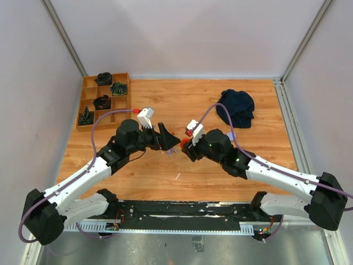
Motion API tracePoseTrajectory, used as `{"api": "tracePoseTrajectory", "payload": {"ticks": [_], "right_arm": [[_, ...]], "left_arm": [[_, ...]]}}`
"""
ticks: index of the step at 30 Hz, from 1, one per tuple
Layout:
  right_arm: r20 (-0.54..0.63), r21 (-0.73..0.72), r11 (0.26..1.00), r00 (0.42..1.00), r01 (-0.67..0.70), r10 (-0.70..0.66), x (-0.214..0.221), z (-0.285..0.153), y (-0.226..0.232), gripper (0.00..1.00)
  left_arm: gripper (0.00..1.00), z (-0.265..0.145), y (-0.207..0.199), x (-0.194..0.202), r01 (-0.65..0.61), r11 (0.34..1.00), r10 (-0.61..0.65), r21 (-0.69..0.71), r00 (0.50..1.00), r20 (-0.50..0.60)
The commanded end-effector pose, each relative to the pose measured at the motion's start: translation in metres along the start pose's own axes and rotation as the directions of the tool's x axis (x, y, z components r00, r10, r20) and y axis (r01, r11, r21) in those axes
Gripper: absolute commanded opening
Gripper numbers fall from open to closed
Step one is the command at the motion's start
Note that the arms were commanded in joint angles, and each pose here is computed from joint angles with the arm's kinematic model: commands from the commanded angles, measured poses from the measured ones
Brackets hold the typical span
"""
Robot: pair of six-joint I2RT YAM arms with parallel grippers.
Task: Insert the wireless bluetooth earbuds into the charging case
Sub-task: Pick up the charging case at the center of the board.
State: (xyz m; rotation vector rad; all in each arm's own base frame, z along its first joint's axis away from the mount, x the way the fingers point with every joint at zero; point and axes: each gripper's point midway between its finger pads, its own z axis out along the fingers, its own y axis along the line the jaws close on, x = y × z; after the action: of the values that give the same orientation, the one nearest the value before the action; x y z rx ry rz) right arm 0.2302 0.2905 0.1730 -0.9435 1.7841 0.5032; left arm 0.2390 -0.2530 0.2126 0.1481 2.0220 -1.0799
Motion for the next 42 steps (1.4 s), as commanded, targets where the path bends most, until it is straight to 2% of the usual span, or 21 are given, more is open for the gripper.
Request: {"api": "tracePoseTrajectory", "payload": {"ticks": [1,7,20,27,29,31,37,42], "right_arm": [[0.112,0.002,1.000,0.994,0.014,-0.015,-0.024,-0.004,0.008,0.42],[0.169,-0.004,1.000,0.986,0.008,-0.007,-0.032,-0.010,0.012,0.42],[0.207,-0.035,0.999,0.978,0.021,-0.013,-0.036,-0.013,0.020,0.42],[0.210,-0.046,0.999,0.978,0.019,-0.009,-0.037,-0.014,0.022,0.42],[0.211,-0.050,0.998,0.977,0.022,-0.011,-0.037,-0.015,0.023,0.45],[0.207,-0.067,0.997,0.978,0.038,-0.024,-0.035,-0.016,0.025,0.49],[0.185,-0.218,0.969,0.980,0.112,-0.072,-0.032,-0.025,0.046,0.68],[0.175,-0.316,0.943,0.984,0.100,-0.046,-0.031,-0.038,0.054,0.79]], "left_arm": [[0.90,0.009,-0.021,0.002,0.000,0.996,-0.001,0.090,1.000,0.016],[0.84,0.015,-0.027,0.013,-0.006,0.993,0.007,0.114,1.000,-0.008],[0.55,0.019,-0.037,0.020,-0.028,0.985,0.031,0.172,0.999,-0.015],[0.30,0.020,-0.040,0.020,-0.049,0.982,0.053,0.183,0.998,-0.018],[0.21,0.019,-0.038,0.019,-0.076,0.982,0.079,0.171,0.997,-0.011],[0.16,0.017,-0.033,0.014,-0.116,0.984,0.117,0.138,0.993,-0.001],[0.15,0.007,-0.034,0.001,-0.285,0.952,0.286,0.110,0.958,0.013],[0.15,-0.004,-0.045,-0.001,-0.395,0.904,0.399,0.164,0.917,0.010]]}}
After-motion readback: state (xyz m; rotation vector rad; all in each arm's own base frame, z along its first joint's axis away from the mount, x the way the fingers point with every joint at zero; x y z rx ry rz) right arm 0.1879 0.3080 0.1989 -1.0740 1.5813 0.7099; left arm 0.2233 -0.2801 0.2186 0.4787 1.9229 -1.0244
